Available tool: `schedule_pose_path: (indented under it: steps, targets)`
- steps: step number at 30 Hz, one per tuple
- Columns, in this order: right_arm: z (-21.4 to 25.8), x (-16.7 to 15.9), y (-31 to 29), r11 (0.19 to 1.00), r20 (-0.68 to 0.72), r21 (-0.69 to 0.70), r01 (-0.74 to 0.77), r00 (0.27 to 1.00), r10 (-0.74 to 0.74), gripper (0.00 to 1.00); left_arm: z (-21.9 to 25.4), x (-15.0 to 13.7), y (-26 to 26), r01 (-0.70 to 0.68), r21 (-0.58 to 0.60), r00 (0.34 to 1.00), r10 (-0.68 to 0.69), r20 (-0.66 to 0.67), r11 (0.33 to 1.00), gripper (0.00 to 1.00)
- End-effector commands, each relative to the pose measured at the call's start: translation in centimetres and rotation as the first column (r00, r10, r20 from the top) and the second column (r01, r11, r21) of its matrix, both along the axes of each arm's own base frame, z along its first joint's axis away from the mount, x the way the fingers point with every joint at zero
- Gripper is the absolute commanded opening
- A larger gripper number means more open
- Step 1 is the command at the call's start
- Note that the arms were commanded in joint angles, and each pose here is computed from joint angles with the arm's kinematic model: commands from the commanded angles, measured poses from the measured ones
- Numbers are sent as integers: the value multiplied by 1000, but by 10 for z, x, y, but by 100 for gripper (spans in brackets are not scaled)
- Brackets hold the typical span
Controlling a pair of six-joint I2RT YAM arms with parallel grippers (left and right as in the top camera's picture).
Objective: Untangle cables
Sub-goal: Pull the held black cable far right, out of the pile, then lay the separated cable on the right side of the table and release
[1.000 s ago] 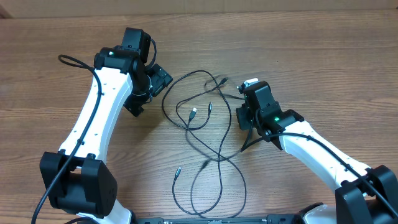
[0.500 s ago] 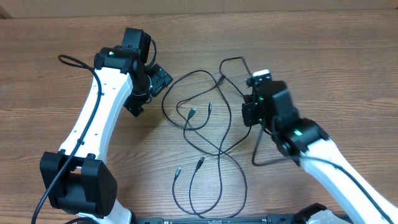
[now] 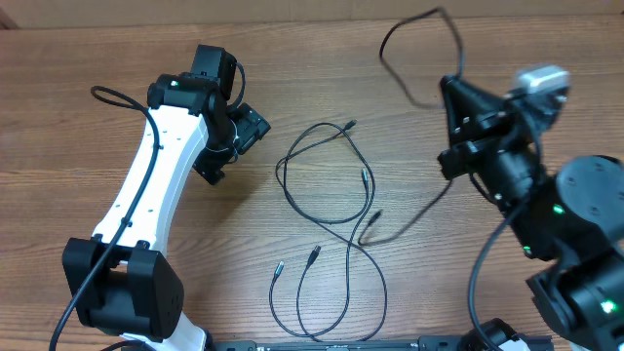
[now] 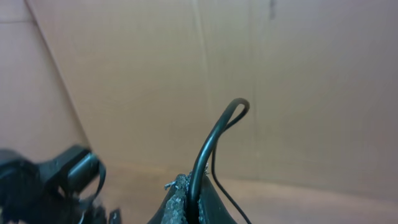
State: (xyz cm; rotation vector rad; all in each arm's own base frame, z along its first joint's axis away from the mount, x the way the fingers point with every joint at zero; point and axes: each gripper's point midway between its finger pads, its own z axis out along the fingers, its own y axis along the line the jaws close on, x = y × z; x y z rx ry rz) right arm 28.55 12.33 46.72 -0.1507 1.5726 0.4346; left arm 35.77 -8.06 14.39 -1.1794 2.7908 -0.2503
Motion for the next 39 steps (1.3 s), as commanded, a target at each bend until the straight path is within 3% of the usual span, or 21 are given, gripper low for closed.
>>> schedule_pose_path:
  steps: [1, 4, 10, 16, 21, 29, 33, 36, 39]
  targets:
    - [21, -1, -18, 996, 52, -7, 90, 995, -89, 4, 7, -1, -1, 32, 12, 999, -33, 21, 999, 100]
    - [23, -1, -23, 993, 55, -3, 117, 992, -117, 4, 7, -1, -1, 32, 12, 999, -32, 21, 999, 100]
    - [13, 5, -60, 944, 20, -31, 328, 945, -327, 4, 7, -1, -1, 33, 12, 999, -33, 20, 999, 100]
    - [-5, -5, -123, 756, -14, -122, 643, 761, -649, 4, 7, -1, -1, 33, 12, 999, -33, 21, 999, 100]
    - [-18, -14, -142, 669, -26, -208, 713, 680, -733, 4, 7, 0, -1, 32, 12, 999, -33, 22, 999, 100]
    - [-67, -38, -176, 543, -204, -175, 821, 510, -836, 4, 6, -3, -1, 33, 14, 999, -33, 11, 999, 100]
    - [-89, -55, -205, 444, -276, -208, 872, 383, -881, 4, 6, -3, -2, 37, 15, 999, -37, 11, 999, 100]
    - [-107, -53, -210, 474, -362, -230, 850, 378, -852, 4, 7, -3, -2, 37, 14, 999, -37, 15, 999, 100]
    - [-126, -33, -189, 633, -458, -253, 732, 485, -745, 4, 7, -2, -3, 37, 13, 999, -37, 17, 999, 100]
